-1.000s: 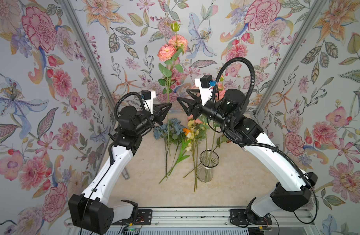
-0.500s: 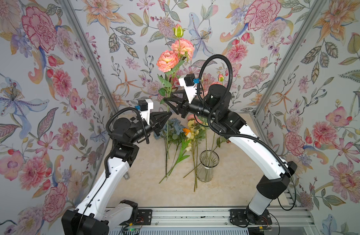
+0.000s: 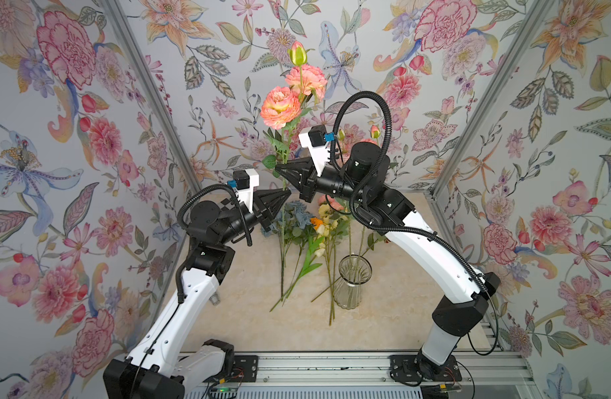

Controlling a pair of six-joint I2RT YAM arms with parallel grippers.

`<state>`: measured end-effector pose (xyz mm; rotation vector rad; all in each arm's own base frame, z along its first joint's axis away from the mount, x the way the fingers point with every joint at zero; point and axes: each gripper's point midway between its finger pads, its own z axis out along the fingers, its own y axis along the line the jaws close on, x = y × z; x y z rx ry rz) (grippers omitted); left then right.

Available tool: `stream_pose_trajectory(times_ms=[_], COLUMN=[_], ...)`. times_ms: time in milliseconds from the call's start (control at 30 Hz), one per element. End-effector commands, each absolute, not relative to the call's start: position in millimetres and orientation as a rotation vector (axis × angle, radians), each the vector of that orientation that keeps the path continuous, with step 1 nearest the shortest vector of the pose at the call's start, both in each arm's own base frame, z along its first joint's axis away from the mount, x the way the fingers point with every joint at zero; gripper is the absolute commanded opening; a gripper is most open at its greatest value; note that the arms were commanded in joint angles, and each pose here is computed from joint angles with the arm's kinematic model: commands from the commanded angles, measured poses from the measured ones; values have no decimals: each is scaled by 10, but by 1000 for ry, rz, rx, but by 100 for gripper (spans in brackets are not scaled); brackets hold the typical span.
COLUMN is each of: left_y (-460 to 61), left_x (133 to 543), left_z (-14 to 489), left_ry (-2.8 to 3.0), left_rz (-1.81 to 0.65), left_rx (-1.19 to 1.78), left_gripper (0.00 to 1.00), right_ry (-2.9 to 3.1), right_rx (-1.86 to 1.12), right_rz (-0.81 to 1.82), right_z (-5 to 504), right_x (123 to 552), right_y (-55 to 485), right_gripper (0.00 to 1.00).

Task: Place the pink flowers into the vase
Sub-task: Place the flower in the vase.

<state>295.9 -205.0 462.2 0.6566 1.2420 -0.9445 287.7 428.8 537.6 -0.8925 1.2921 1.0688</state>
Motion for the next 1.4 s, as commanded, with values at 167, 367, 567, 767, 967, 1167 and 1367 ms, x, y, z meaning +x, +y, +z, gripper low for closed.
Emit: stream_pose_trajectory(times_ms=[167,367,567,767,967,1167,1367], left_y=[-1988,-1898,-1753,-1718,-1831,-2056,-2256], left_x=[3006,3197,3587,4003,4293,4448,4579], left_z=[4601,4459,4203,3745,3318,3082,2812], left_ry=[1257,1354,1495,1640,1749,1828,1904], left_rz=[-857,-765,-675,-662,-702,-685,-685], left_rx=[656,595,443,312,266,296,319], left_gripper=[100,99,100,99,99,100,99], right_ry=[1263,1307,1325,1293,1272,1250,1252], right_rx=[-842,-797,-710,-632,-567,-528,-512], right_rz=[985,892,767,650,569,533,519], right_z=[5647,5674,5777,5984,6040,6097,6094], right_x=[2827,2733,2583,2378,2237,2125,2066], right_y=[4044,3711,3186,2638,2255,2025,1908], right_gripper=[0,0,0,0,0,0,0])
